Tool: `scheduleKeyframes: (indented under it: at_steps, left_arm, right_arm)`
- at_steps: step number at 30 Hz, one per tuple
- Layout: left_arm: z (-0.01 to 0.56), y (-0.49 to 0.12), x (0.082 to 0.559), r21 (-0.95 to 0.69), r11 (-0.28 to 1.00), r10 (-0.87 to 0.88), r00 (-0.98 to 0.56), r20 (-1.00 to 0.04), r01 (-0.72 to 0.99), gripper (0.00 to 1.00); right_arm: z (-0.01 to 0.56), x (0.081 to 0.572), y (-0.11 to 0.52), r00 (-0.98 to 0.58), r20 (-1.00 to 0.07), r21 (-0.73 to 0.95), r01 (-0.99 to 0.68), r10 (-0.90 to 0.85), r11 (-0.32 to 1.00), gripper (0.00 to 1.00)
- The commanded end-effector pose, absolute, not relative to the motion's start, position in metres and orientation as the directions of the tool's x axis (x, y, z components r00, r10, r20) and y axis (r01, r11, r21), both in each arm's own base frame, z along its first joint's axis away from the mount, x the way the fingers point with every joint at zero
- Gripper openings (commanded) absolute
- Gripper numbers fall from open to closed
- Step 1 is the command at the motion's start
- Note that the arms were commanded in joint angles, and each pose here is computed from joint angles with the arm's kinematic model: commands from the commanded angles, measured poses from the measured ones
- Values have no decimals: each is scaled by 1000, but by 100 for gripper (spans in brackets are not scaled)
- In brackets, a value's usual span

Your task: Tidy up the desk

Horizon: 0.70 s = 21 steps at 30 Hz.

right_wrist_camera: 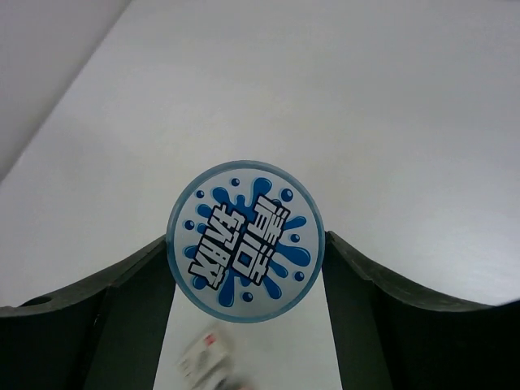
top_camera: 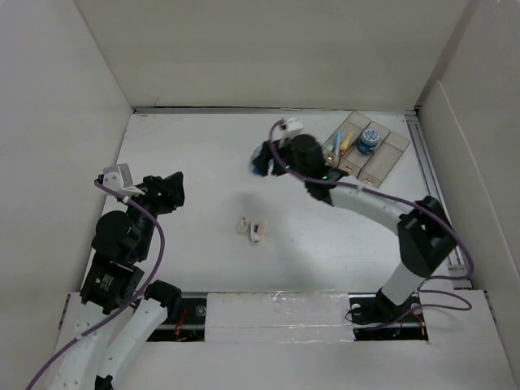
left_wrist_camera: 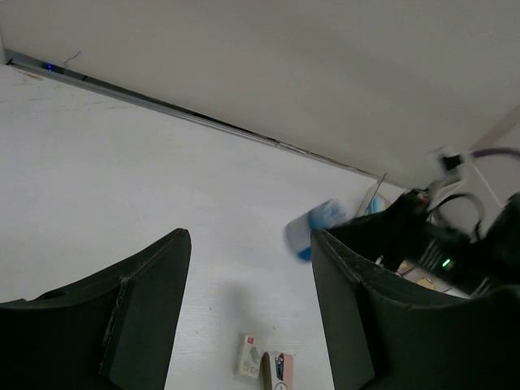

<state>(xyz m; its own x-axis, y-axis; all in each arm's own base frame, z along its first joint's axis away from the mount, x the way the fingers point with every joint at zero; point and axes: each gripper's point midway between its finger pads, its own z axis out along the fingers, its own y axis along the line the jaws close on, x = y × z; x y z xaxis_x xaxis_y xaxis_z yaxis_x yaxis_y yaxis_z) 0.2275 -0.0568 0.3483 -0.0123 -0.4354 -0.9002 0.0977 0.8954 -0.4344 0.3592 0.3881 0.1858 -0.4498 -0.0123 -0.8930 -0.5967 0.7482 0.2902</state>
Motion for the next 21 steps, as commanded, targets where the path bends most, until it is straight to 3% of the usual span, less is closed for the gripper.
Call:
scheduleKeyframes:
  at_steps: [1, 6, 10, 21]
  left_arm:
    - [354, -65, 230, -426, 893, -429, -6, -903, 145, 56]
    - [352, -70, 233, -418, 894, -420, -24, -907, 162, 56]
    - [351, -71, 234, -416, 894, -417, -28, -908, 165, 56]
    - [349, -73, 236, -412, 896, -412, -39, -910, 165, 56]
  right_arm:
    - [264, 424, 287, -305, -907, 399, -399, 291, 826, 40]
    - [254, 470, 147, -293, -855, 468, -81, 428, 880, 43]
    - [236, 486, 82, -268, -833, 479, 91, 484, 873, 43]
    - [207, 485, 6, -215, -817, 461, 311, 534, 831, 44]
